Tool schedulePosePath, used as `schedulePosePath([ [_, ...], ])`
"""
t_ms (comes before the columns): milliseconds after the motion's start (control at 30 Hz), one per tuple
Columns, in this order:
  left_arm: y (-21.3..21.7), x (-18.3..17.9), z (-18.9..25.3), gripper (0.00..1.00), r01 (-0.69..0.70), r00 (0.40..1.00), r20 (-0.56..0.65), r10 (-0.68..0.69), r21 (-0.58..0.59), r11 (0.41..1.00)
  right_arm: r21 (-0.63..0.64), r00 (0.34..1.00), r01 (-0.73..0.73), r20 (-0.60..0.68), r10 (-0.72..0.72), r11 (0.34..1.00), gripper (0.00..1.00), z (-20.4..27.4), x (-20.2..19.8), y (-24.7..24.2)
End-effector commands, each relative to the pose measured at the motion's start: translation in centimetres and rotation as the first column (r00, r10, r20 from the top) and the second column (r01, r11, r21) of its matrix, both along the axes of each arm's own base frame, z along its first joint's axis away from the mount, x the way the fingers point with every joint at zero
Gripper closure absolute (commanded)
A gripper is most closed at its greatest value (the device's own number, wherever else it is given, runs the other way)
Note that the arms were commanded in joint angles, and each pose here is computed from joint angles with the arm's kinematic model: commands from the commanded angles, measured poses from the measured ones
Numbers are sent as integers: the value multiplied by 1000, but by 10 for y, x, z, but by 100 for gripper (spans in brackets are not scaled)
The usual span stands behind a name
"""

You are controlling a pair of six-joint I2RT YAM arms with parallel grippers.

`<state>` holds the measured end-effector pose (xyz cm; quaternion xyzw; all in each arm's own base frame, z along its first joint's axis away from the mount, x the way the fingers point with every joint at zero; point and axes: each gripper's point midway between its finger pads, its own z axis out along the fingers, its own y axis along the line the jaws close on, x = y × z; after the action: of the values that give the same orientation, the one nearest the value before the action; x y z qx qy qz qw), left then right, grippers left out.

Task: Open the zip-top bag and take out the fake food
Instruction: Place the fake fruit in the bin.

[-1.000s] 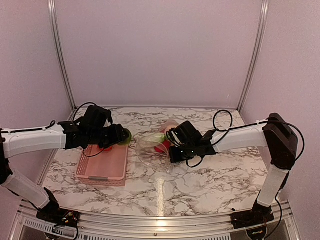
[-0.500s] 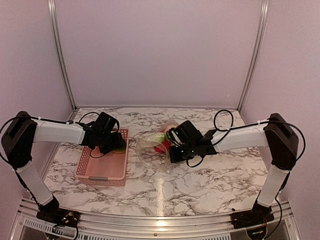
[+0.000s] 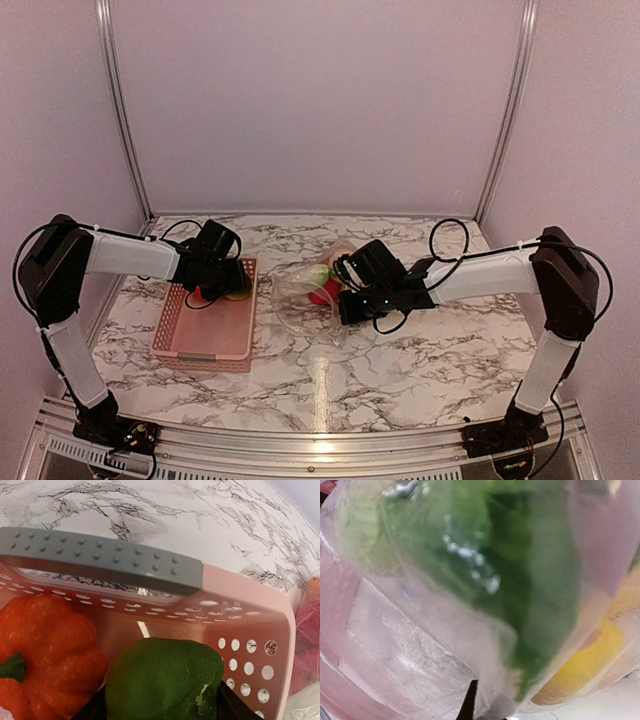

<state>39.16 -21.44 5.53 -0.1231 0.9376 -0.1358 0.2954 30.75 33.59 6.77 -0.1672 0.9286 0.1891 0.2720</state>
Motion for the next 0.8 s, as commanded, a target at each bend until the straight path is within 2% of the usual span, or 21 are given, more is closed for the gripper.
schedulePosePath([
  [0, 16, 12, 1, 54, -38, 999, 20, 37, 44, 998, 22, 1000, -1, 22, 1, 1000, 100, 20, 5, 1],
  [267, 21, 17, 2, 51, -32, 999, 18, 32, 42, 999, 23, 1000, -6, 22, 5, 1000, 100, 20, 4, 2],
  [767, 19, 13, 36, 17, -7, 997, 74, 5, 17, 1000, 24, 999, -24, 31, 23, 999, 89, 28, -3, 6],
])
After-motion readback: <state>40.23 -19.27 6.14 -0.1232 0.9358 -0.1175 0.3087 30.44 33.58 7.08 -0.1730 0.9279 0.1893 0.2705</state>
